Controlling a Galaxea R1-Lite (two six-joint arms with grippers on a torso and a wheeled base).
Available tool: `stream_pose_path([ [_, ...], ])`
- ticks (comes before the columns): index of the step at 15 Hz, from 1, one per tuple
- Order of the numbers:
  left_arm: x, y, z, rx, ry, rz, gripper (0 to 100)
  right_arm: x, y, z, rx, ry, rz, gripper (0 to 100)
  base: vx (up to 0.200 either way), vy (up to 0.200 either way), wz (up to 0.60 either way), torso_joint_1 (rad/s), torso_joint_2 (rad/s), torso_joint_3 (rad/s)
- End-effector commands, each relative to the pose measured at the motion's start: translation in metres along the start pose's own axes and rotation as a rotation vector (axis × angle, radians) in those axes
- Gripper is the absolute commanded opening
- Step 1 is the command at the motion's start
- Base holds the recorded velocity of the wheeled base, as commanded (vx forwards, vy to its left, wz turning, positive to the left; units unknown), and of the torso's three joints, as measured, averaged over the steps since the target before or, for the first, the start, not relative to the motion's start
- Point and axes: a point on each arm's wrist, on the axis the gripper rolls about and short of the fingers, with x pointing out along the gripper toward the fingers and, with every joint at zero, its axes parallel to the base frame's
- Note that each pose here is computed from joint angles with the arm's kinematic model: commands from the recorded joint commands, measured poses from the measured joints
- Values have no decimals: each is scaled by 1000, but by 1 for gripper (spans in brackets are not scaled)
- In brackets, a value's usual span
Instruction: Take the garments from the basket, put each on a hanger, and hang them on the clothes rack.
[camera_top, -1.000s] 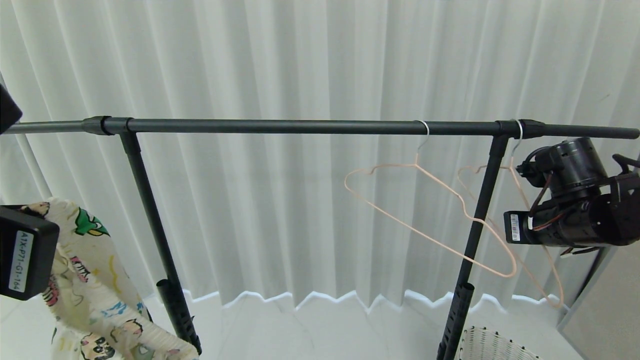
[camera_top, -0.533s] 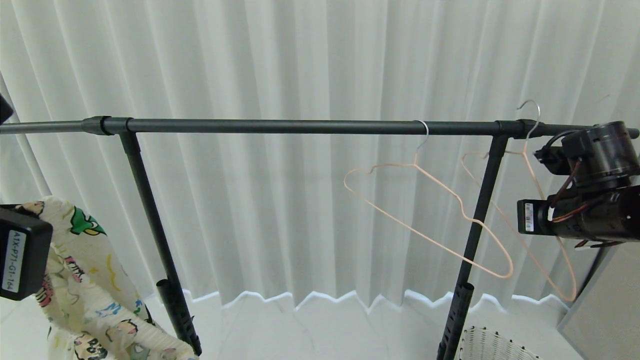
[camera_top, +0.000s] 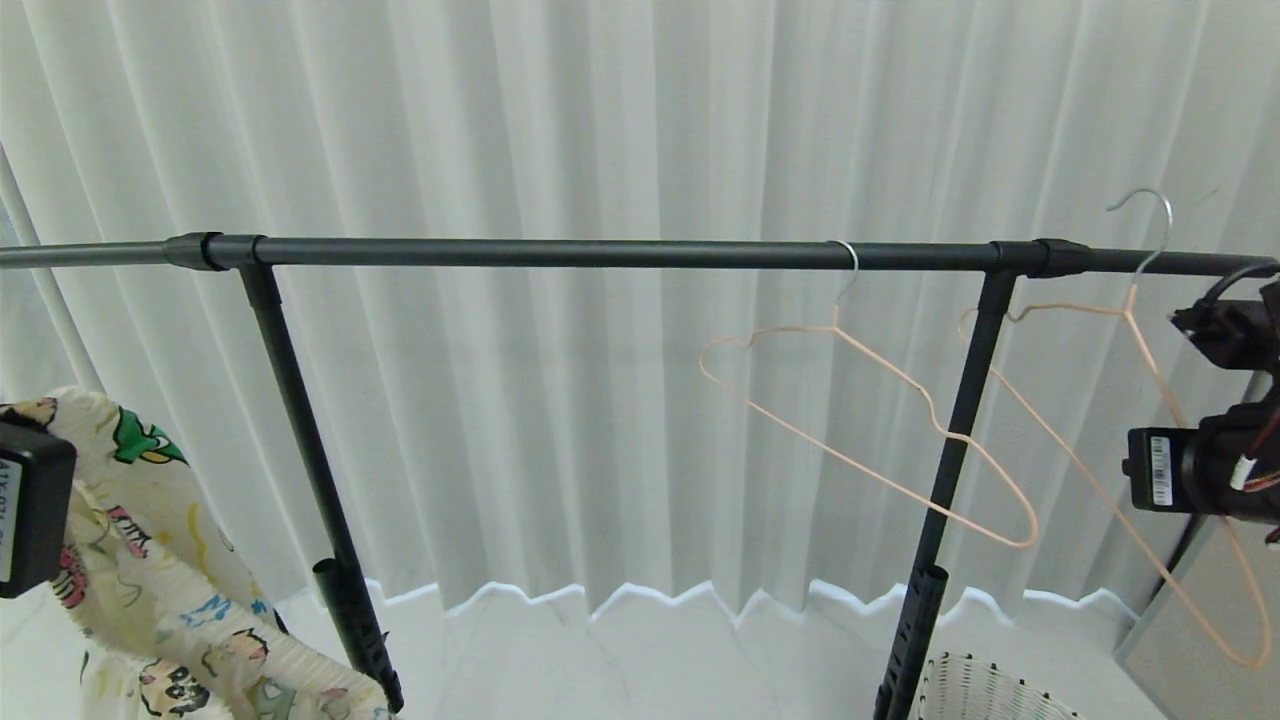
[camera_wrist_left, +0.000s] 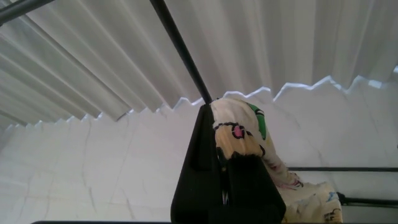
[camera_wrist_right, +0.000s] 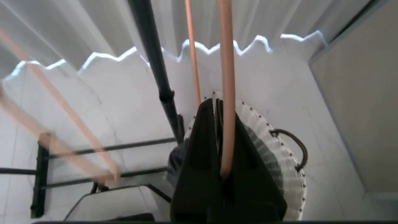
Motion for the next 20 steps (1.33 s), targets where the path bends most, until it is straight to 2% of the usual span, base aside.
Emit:
stream_pose_path([
  [1, 0, 0, -1, 2, 2, 1, 0, -29, -14, -13, -3, -19, 13, 0, -200, 0, 0, 7, -2, 2],
  [3, 1, -1, -2, 8, 7, 1, 0, -43, -23, -28, -48, 24, 5, 0, -200, 0, 0, 5, 7, 2],
  [6, 3, -3, -5, 19, 16, 2, 0, -50, -28, -39, -99, 26, 8, 0, -200, 0, 0, -6, 2, 9],
  [12, 4, -4, -7, 25, 21, 3, 0, -52, -27, -39, -145, 16, 24, 0, -200, 0, 0, -2, 1, 1],
  [15, 4, -8, -10, 50, 25, -14, 0, -60, -8, -32, -170, -103, 171, 0, 0, 0, 0, 0, 0, 0],
  [18, 6, -18, -19, 88, 25, -50, 0, -72, 14, -37, -247, -133, 361, 0, 0, 0, 0, 0, 0, 0],
  [20, 11, -25, -21, 78, 7, -61, 0, -84, 28, -48, -328, -121, 510, 0, 0, 0, 0, 0, 0, 0],
])
